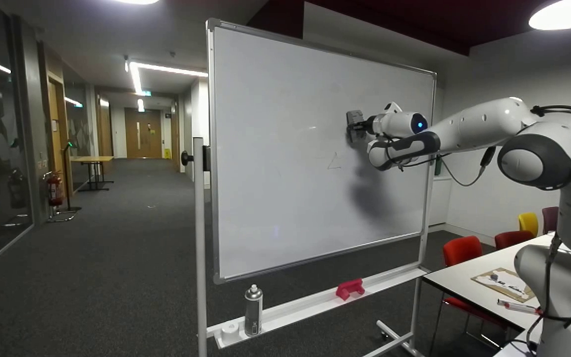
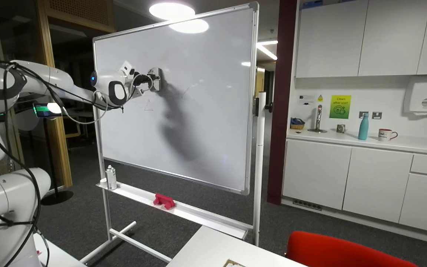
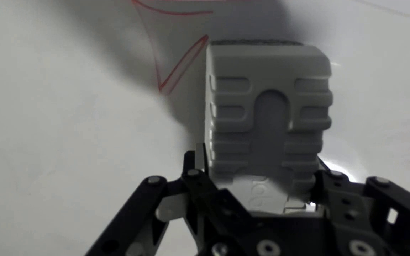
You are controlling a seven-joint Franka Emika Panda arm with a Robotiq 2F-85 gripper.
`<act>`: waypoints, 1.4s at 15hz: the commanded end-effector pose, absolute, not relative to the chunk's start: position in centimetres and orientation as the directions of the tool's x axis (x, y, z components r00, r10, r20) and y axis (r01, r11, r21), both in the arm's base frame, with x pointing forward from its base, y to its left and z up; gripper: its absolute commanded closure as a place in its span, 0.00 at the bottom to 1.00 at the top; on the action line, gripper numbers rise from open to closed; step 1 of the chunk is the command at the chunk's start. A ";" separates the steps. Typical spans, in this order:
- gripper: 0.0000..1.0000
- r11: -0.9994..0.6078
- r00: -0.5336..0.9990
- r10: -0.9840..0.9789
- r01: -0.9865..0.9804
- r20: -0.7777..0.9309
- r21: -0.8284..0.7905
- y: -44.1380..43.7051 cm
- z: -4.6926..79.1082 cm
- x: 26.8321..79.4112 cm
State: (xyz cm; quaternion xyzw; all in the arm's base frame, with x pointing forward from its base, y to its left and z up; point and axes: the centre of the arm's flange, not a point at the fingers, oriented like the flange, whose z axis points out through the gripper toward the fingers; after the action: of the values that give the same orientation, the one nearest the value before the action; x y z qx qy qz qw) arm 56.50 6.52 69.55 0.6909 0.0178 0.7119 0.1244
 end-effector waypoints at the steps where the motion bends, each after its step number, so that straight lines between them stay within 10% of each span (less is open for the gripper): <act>1: 0.65 -0.967 -0.066 0.234 -0.117 0.970 0.225 2.4 65.7 57.8; 4: 0.65 -0.965 -0.025 0.241 -0.112 0.970 0.237 1.9 65.4 57.8; 5: 0.40 -0.967 -0.015 0.221 -0.130 0.975 0.218 5.5 69.6 57.3; 12: 0.40 -0.968 -0.014 0.222 -0.120 0.975 0.219 5.3 69.6 57.4; 13: 0.65 -0.968 -0.014 0.222 -0.120 0.975 0.219 5.3 69.6 57.4; 21: 0.65 -0.975 -0.054 0.154 -0.173 0.987 0.142 6.2 66.2 55.4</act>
State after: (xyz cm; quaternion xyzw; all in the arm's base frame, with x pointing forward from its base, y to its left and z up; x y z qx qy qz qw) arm 56.98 6.43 69.39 0.6883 0.0043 0.7170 0.1103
